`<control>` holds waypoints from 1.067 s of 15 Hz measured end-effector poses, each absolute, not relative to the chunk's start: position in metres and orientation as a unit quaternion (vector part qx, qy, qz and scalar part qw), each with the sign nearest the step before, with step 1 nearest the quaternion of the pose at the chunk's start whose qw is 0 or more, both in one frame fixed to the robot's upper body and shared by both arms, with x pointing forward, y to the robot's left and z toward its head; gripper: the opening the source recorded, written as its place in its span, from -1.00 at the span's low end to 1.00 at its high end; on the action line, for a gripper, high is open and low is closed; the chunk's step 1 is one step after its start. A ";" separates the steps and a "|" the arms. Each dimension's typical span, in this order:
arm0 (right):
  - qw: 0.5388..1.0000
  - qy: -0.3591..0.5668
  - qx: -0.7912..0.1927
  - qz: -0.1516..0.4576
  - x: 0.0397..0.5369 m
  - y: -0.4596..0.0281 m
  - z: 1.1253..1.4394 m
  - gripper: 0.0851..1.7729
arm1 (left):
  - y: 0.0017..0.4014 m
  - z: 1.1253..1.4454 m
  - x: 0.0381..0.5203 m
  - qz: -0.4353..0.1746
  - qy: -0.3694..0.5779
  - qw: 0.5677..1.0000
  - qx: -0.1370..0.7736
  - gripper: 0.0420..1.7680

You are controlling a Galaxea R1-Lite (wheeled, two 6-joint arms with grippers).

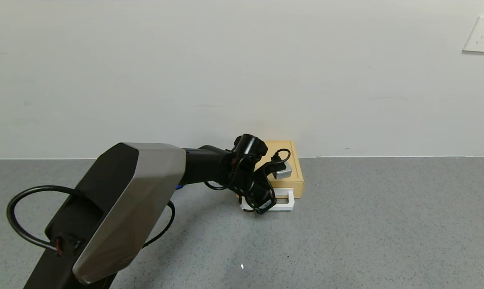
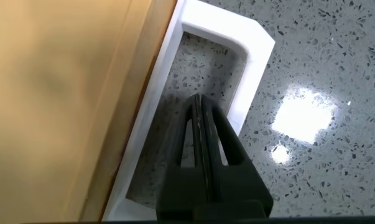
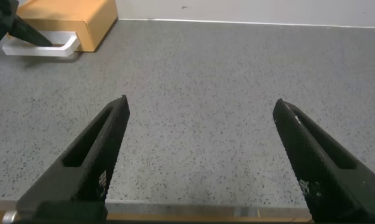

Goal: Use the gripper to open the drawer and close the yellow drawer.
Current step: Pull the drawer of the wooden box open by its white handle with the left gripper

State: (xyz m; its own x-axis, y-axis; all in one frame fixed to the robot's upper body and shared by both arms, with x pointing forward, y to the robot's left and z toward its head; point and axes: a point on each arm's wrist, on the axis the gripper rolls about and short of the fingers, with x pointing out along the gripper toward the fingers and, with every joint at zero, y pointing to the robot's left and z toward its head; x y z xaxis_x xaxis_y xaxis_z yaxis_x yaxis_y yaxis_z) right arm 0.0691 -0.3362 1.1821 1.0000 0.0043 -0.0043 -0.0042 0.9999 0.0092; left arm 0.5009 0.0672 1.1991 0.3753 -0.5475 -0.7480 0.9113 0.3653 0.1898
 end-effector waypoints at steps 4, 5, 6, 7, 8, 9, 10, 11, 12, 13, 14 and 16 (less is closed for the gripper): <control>1.000 0.002 0.005 0.002 0.069 -0.336 1.182 0.91 | 0.068 1.199 0.495 -0.475 0.327 0.763 0.294 -0.92; 1.000 0.002 0.004 0.002 0.069 -0.336 1.182 0.91 | 0.068 1.199 0.493 -0.474 0.333 0.761 0.290 -0.92; 1.000 0.002 0.005 0.002 0.069 -0.336 1.182 0.91 | 0.067 1.200 0.491 -0.473 0.338 0.762 0.286 -0.92; 1.000 0.002 0.004 0.002 0.069 -0.336 1.182 0.91 | 0.065 1.201 0.489 -0.473 0.341 0.762 0.281 -0.92; 1.000 0.002 0.005 0.002 0.069 -0.336 1.182 0.91 | 0.064 1.201 0.487 -0.473 0.346 0.762 0.276 -0.92; 1.000 0.002 0.005 0.002 0.069 -0.336 1.182 0.91 | 0.063 1.201 0.484 -0.472 0.351 0.761 0.272 -0.92; 1.000 0.002 0.004 0.002 0.069 -0.336 1.182 0.91 | 0.062 1.200 0.481 -0.472 0.357 0.760 0.269 -0.92; 1.000 0.002 0.004 0.002 0.069 -0.336 1.182 0.91 | 0.061 1.199 0.478 -0.471 0.362 0.759 0.265 -0.92; 1.000 0.002 0.005 0.002 0.069 -0.336 1.182 0.91 | 0.060 1.199 0.474 -0.471 0.368 0.757 0.263 -0.92; 1.000 0.002 0.004 0.002 0.069 -0.336 1.182 0.91 | 0.059 1.199 0.471 -0.472 0.371 0.755 0.263 -0.92; 1.000 0.002 0.005 0.002 0.069 -0.336 1.182 0.91 | 0.059 1.199 0.469 -0.473 0.373 0.754 0.263 -0.92; 1.000 0.002 0.005 0.002 0.069 -0.336 1.182 0.91 | 0.058 1.199 0.464 -0.472 0.381 0.752 0.258 -0.92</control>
